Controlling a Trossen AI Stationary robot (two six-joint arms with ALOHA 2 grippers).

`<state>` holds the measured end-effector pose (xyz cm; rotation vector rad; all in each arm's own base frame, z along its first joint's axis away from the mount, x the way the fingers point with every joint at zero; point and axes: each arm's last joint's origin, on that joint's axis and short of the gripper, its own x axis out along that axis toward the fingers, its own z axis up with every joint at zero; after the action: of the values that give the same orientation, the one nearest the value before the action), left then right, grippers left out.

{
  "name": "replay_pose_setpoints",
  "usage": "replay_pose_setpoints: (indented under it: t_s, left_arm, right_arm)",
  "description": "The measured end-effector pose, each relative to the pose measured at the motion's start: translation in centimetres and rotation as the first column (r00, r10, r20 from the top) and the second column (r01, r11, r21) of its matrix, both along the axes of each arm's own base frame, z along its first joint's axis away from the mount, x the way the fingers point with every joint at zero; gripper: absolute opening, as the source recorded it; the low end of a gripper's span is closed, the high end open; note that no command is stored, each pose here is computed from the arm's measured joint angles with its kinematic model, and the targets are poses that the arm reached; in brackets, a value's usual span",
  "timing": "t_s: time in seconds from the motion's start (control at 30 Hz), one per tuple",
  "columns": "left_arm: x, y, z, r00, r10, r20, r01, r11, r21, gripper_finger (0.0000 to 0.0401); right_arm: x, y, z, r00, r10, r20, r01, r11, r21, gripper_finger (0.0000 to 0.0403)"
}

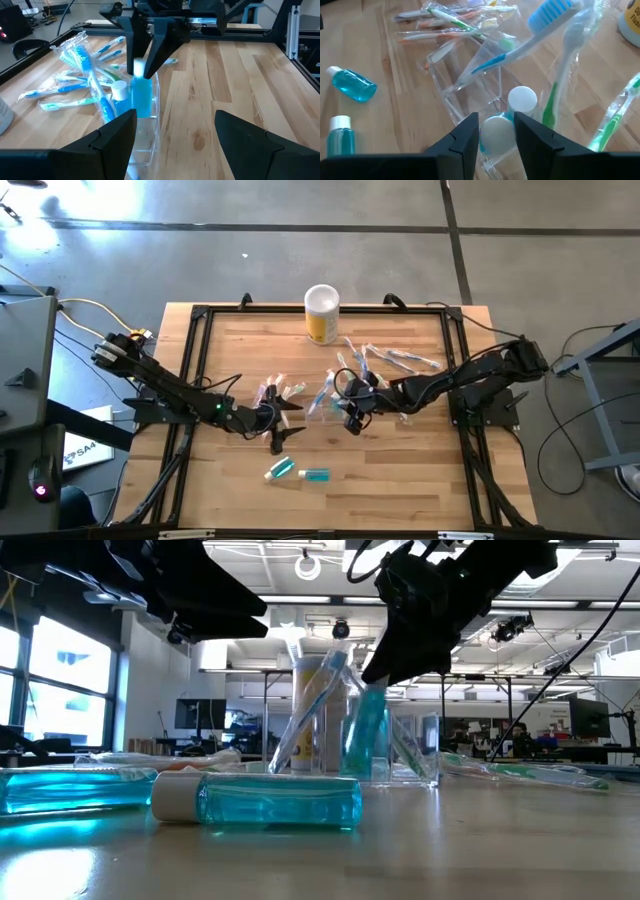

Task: Pick & Place toothbrushing station
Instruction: Put the blue mouthwash in the transparent organizer, then put the orange toothbrush in the transparent organizer

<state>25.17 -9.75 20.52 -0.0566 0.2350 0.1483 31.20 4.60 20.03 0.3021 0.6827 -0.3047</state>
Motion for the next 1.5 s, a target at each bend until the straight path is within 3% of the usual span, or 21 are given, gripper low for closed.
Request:
replay_pose_setpoints:
  t_s: [0.63,0.83,1.1,1.3,1.5]
  left_arm:
    - [0.0,0.0,-0.1,1.000,-0.002,-0.007,0.002,1.000,-0.003,0.0264]
    - [-0.4,-0.2,0.3,0.995,-0.095,-0.021,0.094,0.994,-0.063,0.0264]
    - [-1.8,-0.6,1.1,0.967,-0.113,-0.228,0.098,0.992,-0.077,0.0264]
    - [-2.5,0.1,0.0,0.922,0.019,-0.386,-0.091,0.981,-0.170,0.0264]
    - [-2.9,2.0,-1.5,0.843,0.202,-0.499,-0.335,0.922,-0.192,0.0264]
  right_arm:
    - [0.3,0.3,0.4,0.998,0.045,0.045,-0.045,0.999,-0.008,0.0021]
    - [-0.4,1.1,2.4,0.986,0.122,0.117,-0.125,0.992,0.012,0.0003]
    - [-2.6,4.1,5.2,0.948,0.246,0.200,-0.251,0.968,-0.003,0.0003]
    - [-3.8,6.7,5.5,0.929,0.304,0.208,-0.306,0.952,-0.028,0.0003]
    - [-4.5,8.1,5.2,0.935,0.299,0.192,-0.291,0.954,-0.071,0.0003]
